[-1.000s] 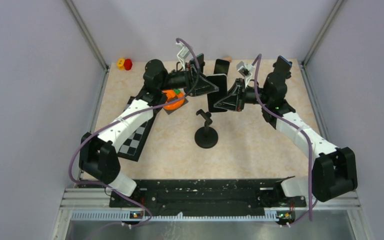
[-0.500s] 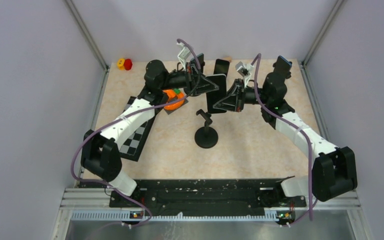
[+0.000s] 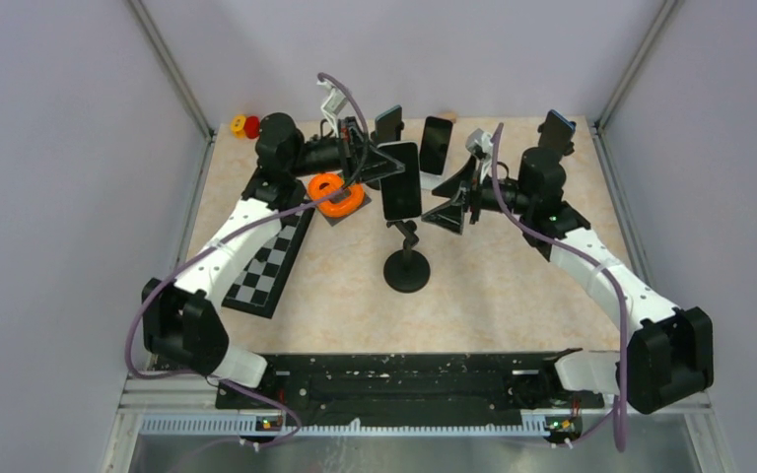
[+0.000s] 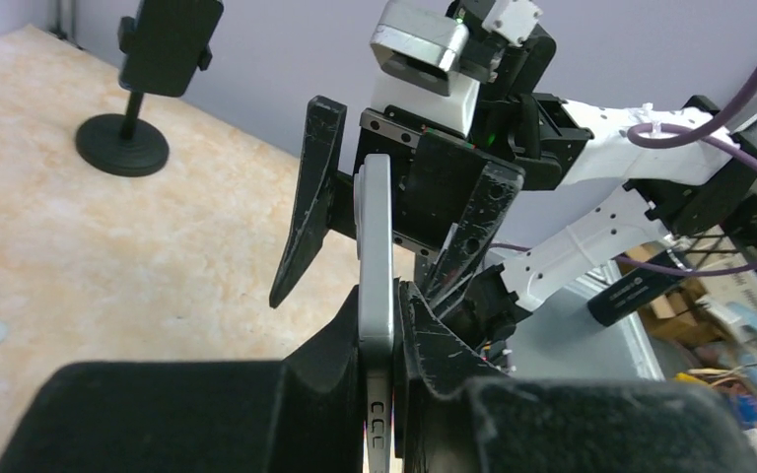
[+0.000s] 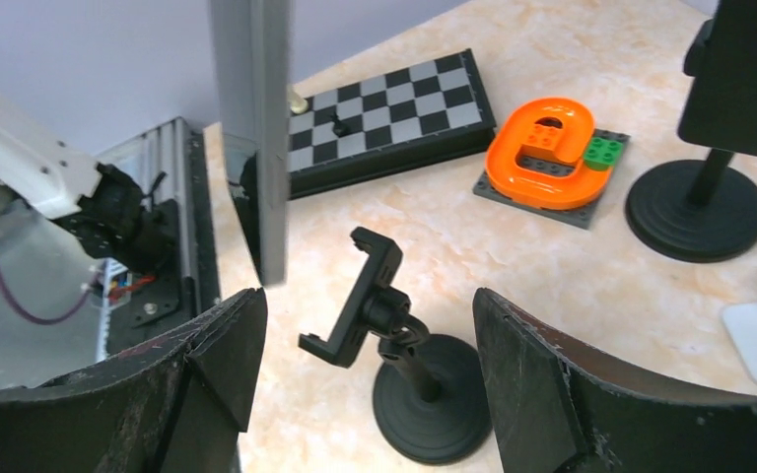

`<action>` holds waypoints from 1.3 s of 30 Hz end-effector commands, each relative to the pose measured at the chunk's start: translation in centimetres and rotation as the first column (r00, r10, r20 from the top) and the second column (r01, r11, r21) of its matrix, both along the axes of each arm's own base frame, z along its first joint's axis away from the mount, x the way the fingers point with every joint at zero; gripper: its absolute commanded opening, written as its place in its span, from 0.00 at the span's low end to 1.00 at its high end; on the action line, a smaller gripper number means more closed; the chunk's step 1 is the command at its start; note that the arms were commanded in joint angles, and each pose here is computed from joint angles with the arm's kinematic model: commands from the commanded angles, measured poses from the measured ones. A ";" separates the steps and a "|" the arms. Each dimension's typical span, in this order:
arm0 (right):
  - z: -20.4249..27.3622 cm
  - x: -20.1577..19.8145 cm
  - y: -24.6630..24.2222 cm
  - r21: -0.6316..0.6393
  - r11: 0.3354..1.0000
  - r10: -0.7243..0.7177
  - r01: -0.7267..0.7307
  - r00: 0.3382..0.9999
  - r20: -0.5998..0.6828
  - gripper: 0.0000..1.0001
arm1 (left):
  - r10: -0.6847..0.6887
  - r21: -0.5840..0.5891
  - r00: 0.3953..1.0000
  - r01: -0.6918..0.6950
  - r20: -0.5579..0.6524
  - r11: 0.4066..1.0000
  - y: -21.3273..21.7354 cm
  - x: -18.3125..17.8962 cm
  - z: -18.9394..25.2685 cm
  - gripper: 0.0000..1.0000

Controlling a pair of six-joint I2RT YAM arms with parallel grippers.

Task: Place the phone on the phone stand
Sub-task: Pick up the phone at the center of the board, then install the phone on the phone stand.

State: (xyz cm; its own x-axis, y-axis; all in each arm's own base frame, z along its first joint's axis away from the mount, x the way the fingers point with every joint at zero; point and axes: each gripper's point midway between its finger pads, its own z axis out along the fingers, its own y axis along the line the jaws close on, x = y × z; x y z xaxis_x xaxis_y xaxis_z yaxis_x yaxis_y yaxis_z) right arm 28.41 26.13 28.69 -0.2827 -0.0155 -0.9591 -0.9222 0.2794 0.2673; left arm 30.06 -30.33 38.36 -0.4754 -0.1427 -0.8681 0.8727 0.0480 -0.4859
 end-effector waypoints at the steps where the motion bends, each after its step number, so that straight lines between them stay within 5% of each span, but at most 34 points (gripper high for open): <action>1: -0.3 -0.1 -0.2 -0.065 0.997 -0.035 0.042 0.994 0.103 0.77 | 0.011 0.018 0.981 -0.015 0.191 1.000 1.8 -2.8 2.9 0.00; 15: -2.2 -1.3 2.2 -0.171 0.985 -0.005 0.032 0.987 0.158 0.77 | 0.026 0.186 0.938 -0.096 0.346 0.978 4.9 -6.9 0.1 0.00; 39: -7.3 -1.0 3.5 -0.368 0.923 -0.054 0.116 0.983 0.174 0.76 | 0.048 0.258 0.935 -0.146 0.352 0.955 6.4 -8.4 -3.6 0.00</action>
State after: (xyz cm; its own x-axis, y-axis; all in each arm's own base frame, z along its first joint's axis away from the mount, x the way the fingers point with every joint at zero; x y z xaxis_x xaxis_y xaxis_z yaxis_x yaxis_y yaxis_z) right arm 26.59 29.83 21.37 -0.1704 -0.3320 -0.9278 -0.9286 0.3691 0.0384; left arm 21.99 -24.01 33.08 -0.2320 0.1208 -0.9652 0.9494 0.2443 -0.1977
